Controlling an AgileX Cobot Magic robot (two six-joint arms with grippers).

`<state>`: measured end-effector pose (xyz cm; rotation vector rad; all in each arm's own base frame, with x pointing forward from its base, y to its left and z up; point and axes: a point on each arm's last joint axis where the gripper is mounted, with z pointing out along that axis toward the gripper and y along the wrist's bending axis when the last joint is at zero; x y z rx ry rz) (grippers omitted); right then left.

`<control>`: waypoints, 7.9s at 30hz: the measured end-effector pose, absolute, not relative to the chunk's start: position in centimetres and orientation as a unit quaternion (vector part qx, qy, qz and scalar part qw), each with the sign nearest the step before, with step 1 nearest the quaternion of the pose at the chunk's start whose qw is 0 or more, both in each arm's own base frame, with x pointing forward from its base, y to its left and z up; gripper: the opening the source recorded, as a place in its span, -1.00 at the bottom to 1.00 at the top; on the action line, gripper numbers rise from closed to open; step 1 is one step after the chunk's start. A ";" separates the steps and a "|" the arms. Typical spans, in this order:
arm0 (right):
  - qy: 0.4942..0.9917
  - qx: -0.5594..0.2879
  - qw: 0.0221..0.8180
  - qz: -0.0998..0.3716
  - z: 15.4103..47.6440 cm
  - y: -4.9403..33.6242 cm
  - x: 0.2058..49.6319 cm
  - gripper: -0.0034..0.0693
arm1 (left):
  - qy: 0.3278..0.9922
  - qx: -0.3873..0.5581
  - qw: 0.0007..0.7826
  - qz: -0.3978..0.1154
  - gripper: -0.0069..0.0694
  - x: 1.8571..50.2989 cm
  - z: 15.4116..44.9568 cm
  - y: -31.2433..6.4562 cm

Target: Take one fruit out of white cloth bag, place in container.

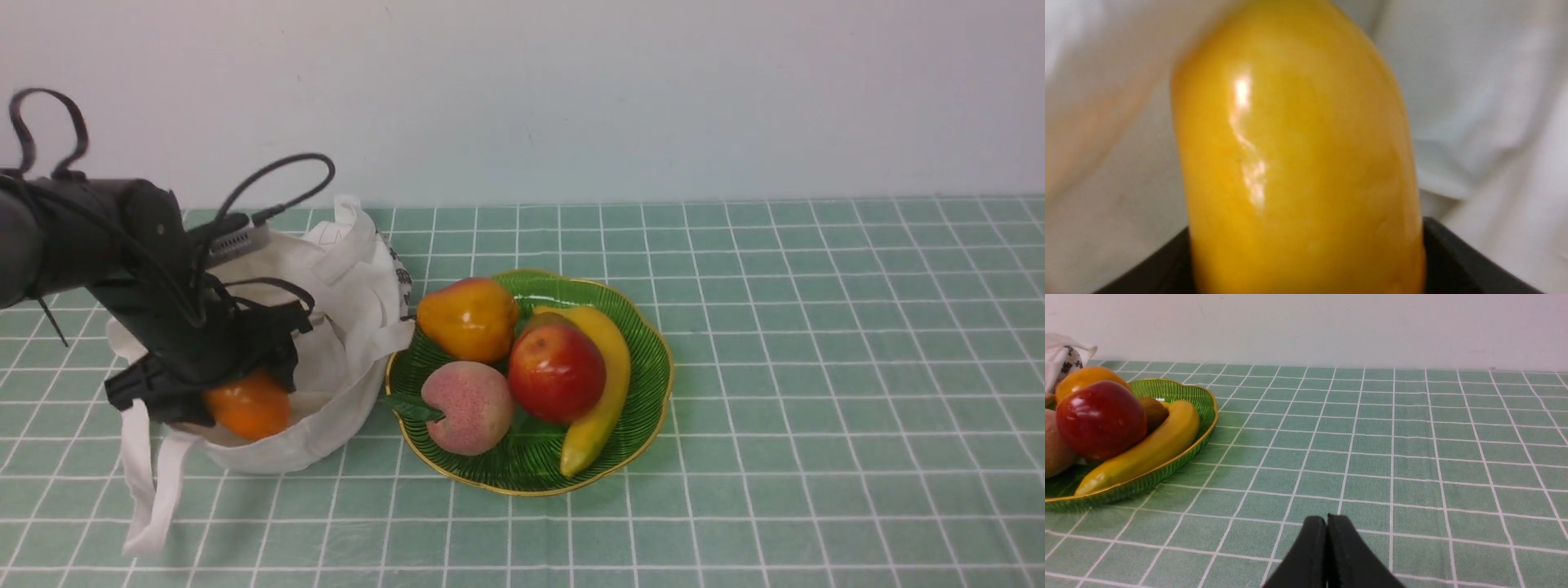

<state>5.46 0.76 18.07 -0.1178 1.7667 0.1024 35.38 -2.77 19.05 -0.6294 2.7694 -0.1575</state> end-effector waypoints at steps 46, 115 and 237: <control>0.772 -0.051 0.632 0.045 18.1 0.8 5.5 -0.95 | 0.933 0.273 0.201 -0.125 0.60 38.7 22.2 -19.2; 0.772 -0.051 0.632 0.045 18.1 0.8 5.5 -0.95 | 0.841 0.200 0.482 -0.145 -0.84 9.8 31.9 -5.3; 0.772 -0.052 0.632 0.044 18.1 0.8 5.5 -0.95 | 0.808 0.039 0.588 -0.017 -0.84 5.2 17.0 -0.3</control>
